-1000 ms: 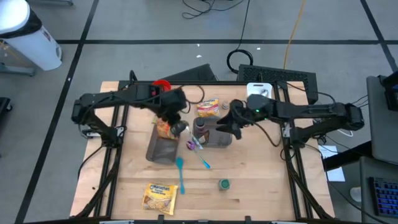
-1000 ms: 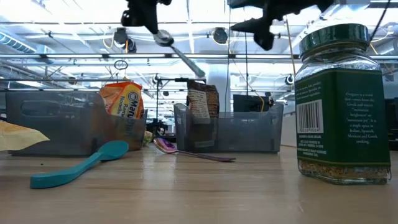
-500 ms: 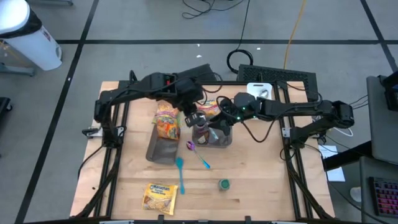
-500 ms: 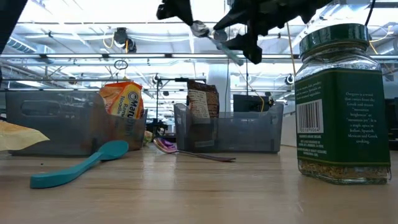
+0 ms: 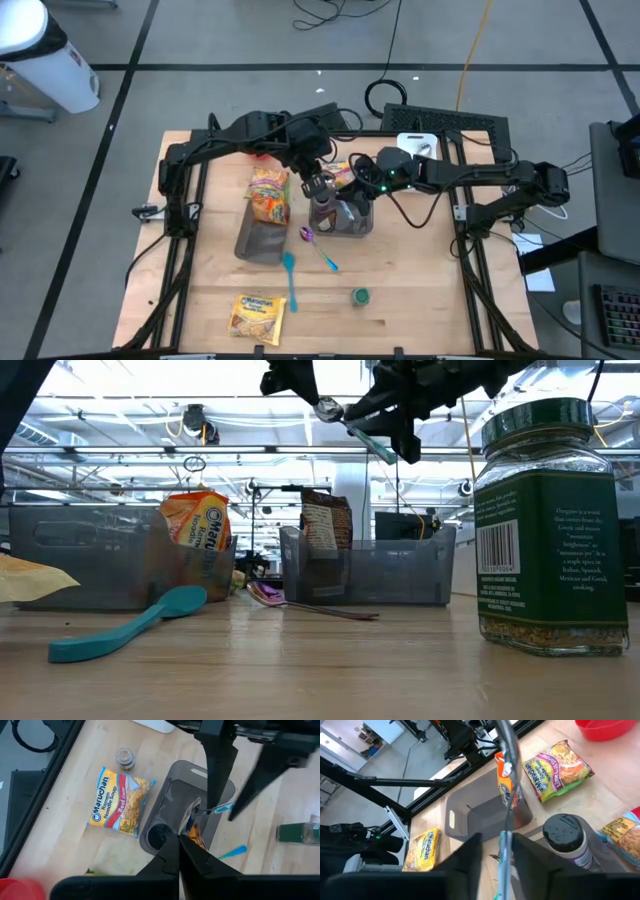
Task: Pick & Place Food Item
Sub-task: Put the blue patterned spoon into the white bin
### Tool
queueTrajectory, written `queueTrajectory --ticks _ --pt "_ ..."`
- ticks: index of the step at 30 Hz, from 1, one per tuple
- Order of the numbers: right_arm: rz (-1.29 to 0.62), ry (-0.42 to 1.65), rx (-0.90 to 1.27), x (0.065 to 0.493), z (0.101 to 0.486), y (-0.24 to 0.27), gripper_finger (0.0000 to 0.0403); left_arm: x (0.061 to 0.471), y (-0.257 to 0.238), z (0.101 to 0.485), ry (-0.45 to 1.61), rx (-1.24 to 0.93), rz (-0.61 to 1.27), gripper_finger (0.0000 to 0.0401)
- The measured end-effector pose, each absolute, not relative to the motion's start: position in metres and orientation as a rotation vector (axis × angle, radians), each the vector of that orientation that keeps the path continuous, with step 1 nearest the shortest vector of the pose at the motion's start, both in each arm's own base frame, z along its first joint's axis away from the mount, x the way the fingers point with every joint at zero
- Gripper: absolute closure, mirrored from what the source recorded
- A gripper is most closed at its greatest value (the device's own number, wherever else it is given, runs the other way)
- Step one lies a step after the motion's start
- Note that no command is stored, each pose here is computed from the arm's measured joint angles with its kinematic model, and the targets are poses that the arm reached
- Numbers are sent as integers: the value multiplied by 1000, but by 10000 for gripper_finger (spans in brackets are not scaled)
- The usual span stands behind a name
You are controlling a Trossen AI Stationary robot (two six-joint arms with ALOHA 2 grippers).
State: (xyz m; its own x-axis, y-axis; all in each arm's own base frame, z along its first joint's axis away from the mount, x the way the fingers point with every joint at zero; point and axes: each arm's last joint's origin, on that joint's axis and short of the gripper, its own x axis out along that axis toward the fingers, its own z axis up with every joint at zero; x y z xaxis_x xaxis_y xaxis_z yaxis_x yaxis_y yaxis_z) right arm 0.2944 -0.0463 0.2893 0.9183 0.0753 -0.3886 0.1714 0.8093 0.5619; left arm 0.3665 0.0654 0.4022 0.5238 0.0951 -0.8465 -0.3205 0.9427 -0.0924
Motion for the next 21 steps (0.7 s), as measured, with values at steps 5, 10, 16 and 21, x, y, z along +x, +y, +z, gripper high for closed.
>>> queueTrajectory --ticks 5,10,16,21 --pt "-44 410 624 293 289 -53 389 369 66 404 963 -247 248 401" --pt "-50 412 652 291 289 -60 384 370 66 405 947 -239 244 401" --pt "-52 411 637 291 289 -61 395 371 68 405 934 -250 253 398" --pt "-50 403 635 291 290 -61 398 372 74 407 896 -263 262 378"
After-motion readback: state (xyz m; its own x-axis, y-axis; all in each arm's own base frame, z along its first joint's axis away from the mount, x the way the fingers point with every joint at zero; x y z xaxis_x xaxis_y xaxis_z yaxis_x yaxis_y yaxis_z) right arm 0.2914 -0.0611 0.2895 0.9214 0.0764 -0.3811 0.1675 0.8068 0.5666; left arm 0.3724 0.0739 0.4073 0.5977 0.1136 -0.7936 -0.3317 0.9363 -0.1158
